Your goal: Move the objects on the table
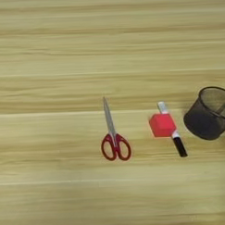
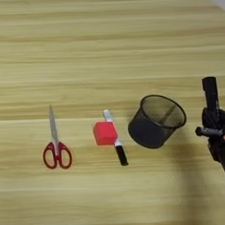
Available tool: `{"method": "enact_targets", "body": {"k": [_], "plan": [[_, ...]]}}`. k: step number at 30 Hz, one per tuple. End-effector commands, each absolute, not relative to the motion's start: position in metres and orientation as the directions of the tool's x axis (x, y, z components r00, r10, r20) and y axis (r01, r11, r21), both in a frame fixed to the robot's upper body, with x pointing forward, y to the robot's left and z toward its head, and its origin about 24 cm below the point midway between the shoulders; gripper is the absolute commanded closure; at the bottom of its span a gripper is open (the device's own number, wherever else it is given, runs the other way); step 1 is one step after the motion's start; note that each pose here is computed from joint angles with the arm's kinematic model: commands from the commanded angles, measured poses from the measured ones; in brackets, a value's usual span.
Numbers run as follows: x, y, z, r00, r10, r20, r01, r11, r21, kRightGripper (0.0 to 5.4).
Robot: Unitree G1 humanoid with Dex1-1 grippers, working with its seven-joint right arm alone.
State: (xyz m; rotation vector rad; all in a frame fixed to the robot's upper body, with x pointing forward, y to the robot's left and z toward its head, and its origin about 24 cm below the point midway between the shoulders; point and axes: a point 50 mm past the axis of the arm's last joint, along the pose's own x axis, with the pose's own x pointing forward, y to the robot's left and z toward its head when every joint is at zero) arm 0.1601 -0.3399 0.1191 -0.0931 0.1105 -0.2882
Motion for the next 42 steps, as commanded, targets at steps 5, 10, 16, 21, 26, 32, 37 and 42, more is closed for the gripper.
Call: {"method": "enact_targets", "body": {"k": [5,10,16,21,26,32,37,42], "plan": [[0.16,-0.304,0.154,0.987,-0.155,0.04,0.159,0.978,-0.137,4.49],[0.159,-0.287,0.159,0.996,-0.074,0.051,0.079,0.992,-0.099,4.49],[0.158,-0.266,0.162,0.998,0.027,0.061,-0.024,0.999,-0.049,4.49],[0.161,-0.25,0.156,0.993,0.102,0.058,-0.102,0.995,-0.007,4.49],[0.164,-0.235,0.148,0.986,0.161,0.04,-0.162,0.986,0.03,4.49],[0.166,-0.217,0.137,0.974,0.226,0.016,-0.227,0.973,0.05,4.49],[0.17,-0.212,0.125,0.972,0.236,-0.005,-0.236,0.971,0.027,4.49],[0.172,-0.208,0.115,0.969,0.246,-0.025,-0.246,0.969,0.025,4.49]]}}
